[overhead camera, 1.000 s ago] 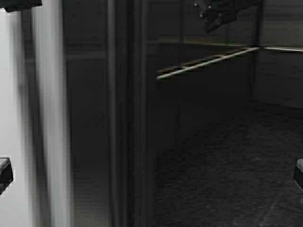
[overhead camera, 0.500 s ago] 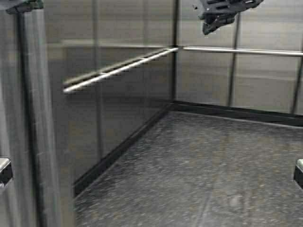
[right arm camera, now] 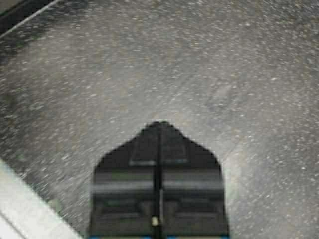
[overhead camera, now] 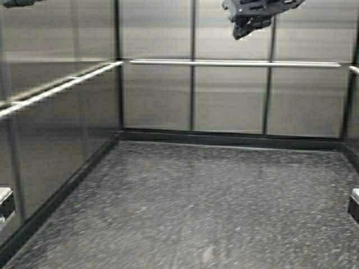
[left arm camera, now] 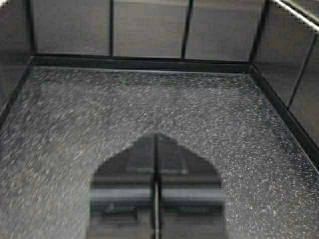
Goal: Navigate to elevator, push the call button, then enter the elevator
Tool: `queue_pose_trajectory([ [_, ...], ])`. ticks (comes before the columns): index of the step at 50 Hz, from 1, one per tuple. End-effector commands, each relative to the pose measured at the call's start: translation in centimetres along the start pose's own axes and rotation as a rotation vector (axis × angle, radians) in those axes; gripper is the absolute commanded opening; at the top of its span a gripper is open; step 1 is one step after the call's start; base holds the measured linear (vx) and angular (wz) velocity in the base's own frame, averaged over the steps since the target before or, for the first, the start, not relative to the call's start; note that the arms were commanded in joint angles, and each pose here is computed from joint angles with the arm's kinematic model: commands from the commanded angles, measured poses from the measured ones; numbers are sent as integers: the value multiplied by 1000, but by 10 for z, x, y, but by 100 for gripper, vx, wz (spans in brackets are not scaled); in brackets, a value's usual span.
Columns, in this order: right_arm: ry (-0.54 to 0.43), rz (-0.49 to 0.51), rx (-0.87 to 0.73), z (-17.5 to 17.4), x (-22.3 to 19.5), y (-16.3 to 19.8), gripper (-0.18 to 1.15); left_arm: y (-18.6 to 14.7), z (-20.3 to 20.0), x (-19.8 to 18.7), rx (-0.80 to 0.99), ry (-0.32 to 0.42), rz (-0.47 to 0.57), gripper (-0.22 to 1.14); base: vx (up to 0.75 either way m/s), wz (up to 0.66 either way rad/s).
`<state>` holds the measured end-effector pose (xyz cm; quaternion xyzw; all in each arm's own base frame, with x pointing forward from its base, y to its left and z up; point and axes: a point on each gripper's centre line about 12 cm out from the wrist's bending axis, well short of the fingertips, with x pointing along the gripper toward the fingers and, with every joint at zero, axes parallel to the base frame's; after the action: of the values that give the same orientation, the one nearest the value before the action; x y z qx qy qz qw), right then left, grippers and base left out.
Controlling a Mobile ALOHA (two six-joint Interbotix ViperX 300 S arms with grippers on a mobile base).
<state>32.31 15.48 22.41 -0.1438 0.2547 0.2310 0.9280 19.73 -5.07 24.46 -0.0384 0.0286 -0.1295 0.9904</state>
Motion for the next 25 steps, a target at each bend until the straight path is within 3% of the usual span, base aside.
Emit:
queue_pose_trajectory([
  [1, -49, 13, -10, 14, -1, 5, 6, 0, 6, 2, 9, -17, 1, 3, 43, -26],
  [10, -12, 20, -15, 4, 10, 7, 6, 1, 3, 2, 8, -6, 3, 2, 47, -17],
  [25, -30, 22, -12, 10, 6, 9, 6, 1, 4, 3, -1, -8, 4, 2, 56, -5],
])
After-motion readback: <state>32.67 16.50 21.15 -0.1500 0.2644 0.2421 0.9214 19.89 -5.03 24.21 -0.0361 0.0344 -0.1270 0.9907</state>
